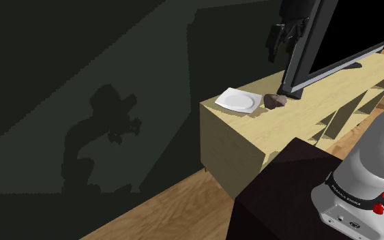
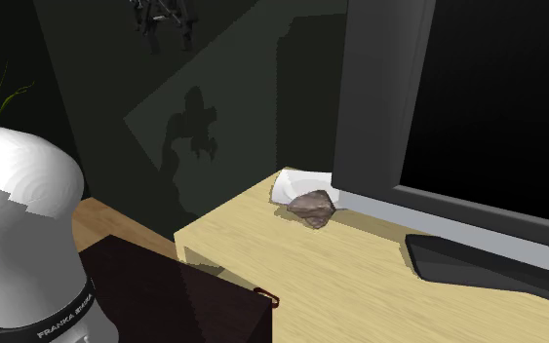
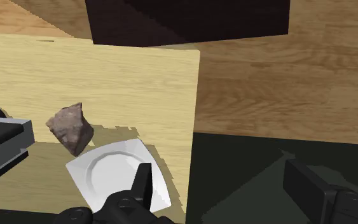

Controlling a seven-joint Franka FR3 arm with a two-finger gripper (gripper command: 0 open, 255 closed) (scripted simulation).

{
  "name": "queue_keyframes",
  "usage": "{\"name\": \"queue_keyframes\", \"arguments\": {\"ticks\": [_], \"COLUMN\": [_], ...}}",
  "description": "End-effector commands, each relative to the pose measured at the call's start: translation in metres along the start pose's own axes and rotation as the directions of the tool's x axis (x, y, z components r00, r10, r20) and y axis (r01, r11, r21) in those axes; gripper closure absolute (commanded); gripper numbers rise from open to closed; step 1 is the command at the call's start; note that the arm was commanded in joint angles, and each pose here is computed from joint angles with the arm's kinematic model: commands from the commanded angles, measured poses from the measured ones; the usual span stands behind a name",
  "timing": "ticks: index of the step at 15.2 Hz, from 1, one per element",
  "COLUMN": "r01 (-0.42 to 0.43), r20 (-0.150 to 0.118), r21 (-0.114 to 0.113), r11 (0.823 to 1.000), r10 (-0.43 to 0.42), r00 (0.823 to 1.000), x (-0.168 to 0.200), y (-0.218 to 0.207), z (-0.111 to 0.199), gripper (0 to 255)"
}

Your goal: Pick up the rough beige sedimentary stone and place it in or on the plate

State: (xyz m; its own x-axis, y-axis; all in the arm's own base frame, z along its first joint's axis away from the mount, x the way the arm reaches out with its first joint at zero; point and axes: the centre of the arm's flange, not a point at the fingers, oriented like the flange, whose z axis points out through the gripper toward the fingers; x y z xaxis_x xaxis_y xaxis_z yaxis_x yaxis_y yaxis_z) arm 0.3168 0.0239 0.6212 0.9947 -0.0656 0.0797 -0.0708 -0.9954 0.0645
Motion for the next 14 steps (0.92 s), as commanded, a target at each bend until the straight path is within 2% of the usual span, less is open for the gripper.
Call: {"name": "queue_keyframes", "arguments": {"ticks": [1,14], "r01": [0.000,-0.014], "r20": [0.000,0.069], "r21": [0.000,0.004], "r11": [1.000,1.000], "r10": [0.000,0.013], "r00": [1.000,0.998], "x": [0.000,0.061], "y": [0.000,0.111], "z": [0.000,0.122], "gripper": [0,0]}}
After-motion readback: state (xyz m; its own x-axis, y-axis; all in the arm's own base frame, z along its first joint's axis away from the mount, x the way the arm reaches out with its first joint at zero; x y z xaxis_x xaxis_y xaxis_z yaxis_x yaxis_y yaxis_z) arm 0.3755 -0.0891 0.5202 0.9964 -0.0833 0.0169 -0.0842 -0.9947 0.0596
